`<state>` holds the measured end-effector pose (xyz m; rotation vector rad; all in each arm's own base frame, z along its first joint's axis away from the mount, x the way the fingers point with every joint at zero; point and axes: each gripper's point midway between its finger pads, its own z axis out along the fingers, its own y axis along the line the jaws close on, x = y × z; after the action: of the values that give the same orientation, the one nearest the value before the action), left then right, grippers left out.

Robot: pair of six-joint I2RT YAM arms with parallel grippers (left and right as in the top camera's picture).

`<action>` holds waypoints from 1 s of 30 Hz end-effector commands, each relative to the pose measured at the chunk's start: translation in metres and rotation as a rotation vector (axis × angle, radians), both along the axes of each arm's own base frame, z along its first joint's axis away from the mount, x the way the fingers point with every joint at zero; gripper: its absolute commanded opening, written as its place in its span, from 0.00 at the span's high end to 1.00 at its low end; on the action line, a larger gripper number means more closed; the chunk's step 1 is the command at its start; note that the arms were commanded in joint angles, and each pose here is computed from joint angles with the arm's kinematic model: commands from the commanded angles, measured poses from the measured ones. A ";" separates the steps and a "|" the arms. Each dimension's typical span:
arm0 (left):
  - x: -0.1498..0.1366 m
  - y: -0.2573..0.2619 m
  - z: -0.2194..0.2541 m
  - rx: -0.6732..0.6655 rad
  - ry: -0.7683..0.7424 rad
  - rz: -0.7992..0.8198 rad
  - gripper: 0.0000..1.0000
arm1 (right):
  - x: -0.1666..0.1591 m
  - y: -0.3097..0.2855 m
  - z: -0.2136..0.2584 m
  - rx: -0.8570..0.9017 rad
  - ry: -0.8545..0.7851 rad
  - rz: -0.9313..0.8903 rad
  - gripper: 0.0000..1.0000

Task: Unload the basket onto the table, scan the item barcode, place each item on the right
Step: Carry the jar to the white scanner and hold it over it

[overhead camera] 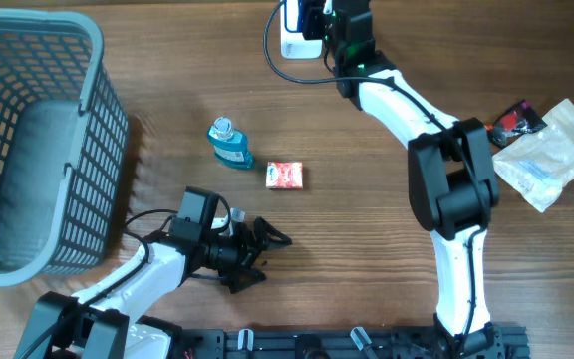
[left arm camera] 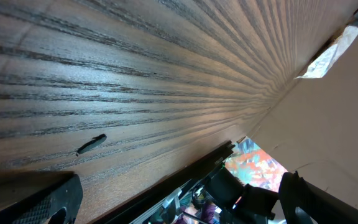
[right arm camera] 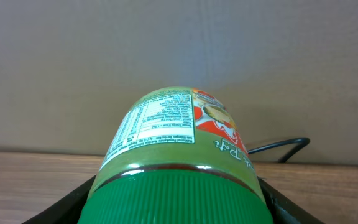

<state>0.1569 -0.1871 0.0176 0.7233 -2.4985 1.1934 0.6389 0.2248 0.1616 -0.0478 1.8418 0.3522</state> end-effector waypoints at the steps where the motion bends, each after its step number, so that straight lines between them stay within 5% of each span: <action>1: -0.013 0.038 -0.049 0.263 0.030 0.052 0.00 | 0.007 0.002 -0.009 -0.059 -0.042 -0.016 0.36; 19: -0.014 0.036 -0.048 0.249 0.034 0.049 0.00 | 0.009 0.012 -0.025 -0.121 -0.086 -0.069 0.35; 30: -0.013 0.039 -0.050 0.267 0.022 0.047 0.00 | -0.012 0.009 0.040 -0.206 -0.093 -0.133 0.35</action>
<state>0.1573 -0.1876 0.0182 0.7281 -2.4936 1.1967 0.6315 0.2356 0.1132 -0.1246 1.8957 0.0916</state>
